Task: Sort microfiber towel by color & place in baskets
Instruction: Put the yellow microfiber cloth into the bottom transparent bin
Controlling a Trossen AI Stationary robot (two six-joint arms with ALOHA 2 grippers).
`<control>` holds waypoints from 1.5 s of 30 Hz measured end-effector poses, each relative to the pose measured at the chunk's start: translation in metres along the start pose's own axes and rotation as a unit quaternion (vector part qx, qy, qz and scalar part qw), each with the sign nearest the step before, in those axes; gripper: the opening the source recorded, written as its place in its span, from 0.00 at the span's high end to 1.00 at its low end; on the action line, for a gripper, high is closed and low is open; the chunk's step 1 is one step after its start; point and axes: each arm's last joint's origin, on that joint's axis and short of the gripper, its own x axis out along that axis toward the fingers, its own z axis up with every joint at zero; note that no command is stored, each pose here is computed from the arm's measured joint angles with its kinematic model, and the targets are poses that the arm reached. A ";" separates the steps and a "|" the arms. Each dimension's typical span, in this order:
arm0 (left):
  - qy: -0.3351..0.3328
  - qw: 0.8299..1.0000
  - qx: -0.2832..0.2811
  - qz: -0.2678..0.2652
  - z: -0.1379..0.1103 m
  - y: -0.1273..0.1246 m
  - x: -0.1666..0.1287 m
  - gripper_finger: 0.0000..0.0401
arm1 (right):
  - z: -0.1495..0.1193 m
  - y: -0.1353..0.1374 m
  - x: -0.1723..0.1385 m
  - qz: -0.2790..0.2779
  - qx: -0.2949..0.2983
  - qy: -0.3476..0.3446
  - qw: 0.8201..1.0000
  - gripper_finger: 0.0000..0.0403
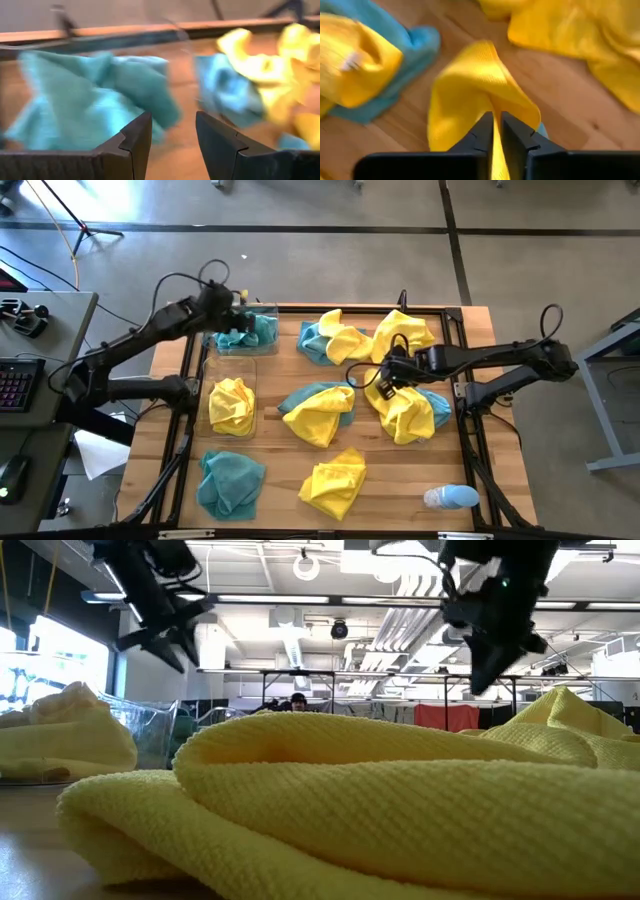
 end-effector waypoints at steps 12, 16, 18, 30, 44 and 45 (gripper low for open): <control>-0.022 0.986 0.045 -0.160 -0.039 -0.078 -0.010 0.64 | -0.014 -0.009 0.006 -0.003 0.005 0.103 0.995 0.59; -0.023 0.980 0.058 -0.188 -0.055 -0.099 -0.011 0.64 | -0.018 -0.014 0.005 -0.027 -0.012 0.127 0.992 0.57; -0.019 0.979 0.064 -0.193 -0.063 -0.110 -0.010 0.64 | -0.019 -0.014 0.005 -0.021 -0.024 0.134 0.991 0.58; -0.012 0.969 0.127 -0.211 -0.087 -0.184 -0.012 0.64 | -0.045 -0.006 0.011 -0.015 -0.073 0.156 0.985 0.70; 0.003 0.961 0.144 -0.237 -0.104 -0.204 -0.023 0.64 | -0.065 0.003 0.000 0.004 -0.121 0.113 0.986 0.96; 0.003 0.961 0.144 -0.238 -0.105 -0.204 -0.024 0.64 | -0.066 0.002 -0.004 0.010 -0.121 0.104 0.987 0.96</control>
